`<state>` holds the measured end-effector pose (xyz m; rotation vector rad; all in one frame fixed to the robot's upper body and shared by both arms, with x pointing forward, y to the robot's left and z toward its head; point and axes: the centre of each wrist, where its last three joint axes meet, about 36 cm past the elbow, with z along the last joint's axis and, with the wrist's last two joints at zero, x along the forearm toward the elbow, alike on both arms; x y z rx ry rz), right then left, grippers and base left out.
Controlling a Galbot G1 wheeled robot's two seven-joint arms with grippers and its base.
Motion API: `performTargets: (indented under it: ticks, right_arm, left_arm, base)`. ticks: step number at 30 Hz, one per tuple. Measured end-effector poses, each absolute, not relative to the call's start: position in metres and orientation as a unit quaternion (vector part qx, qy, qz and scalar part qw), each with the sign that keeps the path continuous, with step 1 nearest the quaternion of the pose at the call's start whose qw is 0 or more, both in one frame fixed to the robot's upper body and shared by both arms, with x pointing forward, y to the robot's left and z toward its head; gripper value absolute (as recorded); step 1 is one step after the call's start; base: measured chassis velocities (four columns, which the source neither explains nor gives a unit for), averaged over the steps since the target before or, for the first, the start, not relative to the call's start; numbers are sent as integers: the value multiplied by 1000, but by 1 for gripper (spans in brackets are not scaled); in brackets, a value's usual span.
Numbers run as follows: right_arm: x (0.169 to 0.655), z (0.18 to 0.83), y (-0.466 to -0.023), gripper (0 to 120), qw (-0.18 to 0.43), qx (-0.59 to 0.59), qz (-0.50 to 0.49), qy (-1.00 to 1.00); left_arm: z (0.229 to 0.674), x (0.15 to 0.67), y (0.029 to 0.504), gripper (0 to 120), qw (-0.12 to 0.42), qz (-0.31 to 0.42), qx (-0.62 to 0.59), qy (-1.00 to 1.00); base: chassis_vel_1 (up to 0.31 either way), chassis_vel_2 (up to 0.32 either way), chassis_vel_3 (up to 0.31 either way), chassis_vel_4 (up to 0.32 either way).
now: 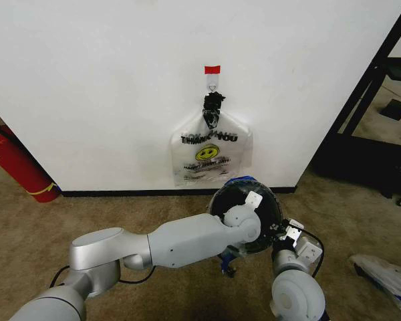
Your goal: Pick up the garbage bag from the wall and place it over the trash bin.
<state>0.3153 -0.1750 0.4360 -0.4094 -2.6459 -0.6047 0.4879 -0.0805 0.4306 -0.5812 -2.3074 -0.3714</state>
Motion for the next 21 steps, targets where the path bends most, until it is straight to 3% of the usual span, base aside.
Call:
performTargets:
  ticks: [10,21]
  right_arm:
    - [317,435,-176,0,196,-147,-212,-946]
    - [315,434,-175,0,194,-146,-206,-948]
  left_arm:
    - [461,468,-57,0,380,-161,-250,-876]
    - [444,463,-72,0,424,-185,-257,-849]
  base:
    - [0,0,0,0]
    - [0,0,0,0]
